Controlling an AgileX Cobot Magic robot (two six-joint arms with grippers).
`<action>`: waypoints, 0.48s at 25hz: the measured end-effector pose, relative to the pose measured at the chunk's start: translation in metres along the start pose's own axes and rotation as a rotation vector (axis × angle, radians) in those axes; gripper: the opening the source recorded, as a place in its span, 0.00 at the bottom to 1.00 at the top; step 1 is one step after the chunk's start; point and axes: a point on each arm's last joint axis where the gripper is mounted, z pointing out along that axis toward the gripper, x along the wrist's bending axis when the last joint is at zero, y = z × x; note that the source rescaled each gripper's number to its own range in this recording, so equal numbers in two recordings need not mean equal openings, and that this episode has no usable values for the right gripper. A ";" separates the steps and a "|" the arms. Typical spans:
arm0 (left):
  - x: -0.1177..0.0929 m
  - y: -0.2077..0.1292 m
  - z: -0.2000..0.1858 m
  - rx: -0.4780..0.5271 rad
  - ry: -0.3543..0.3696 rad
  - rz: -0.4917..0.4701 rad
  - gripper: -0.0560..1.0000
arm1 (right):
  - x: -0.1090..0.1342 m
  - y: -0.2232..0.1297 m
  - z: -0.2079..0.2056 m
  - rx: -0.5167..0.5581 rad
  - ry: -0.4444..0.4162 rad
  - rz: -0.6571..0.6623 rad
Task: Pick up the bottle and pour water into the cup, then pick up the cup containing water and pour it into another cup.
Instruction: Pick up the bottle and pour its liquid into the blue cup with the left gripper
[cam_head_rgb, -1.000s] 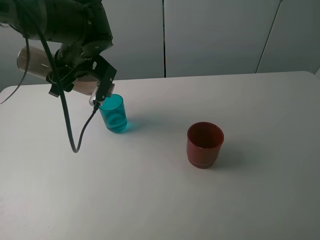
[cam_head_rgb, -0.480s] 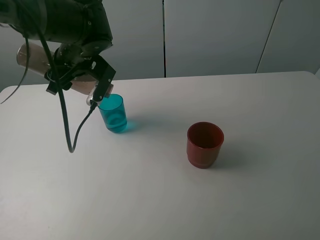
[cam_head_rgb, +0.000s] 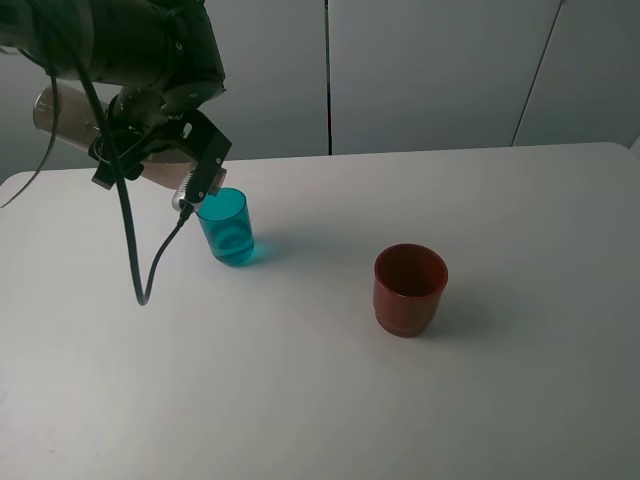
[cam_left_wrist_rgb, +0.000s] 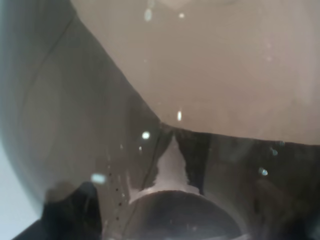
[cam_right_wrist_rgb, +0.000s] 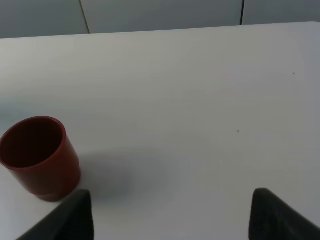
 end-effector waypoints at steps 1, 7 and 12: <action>0.000 0.000 0.000 0.000 0.000 0.000 0.08 | 0.000 0.000 0.000 0.000 0.000 0.000; -0.002 0.002 0.000 -0.017 -0.020 -0.059 0.08 | 0.000 0.000 0.000 0.000 0.000 0.000; -0.004 0.004 0.000 -0.038 -0.048 -0.155 0.08 | 0.000 0.000 0.000 0.000 0.000 0.000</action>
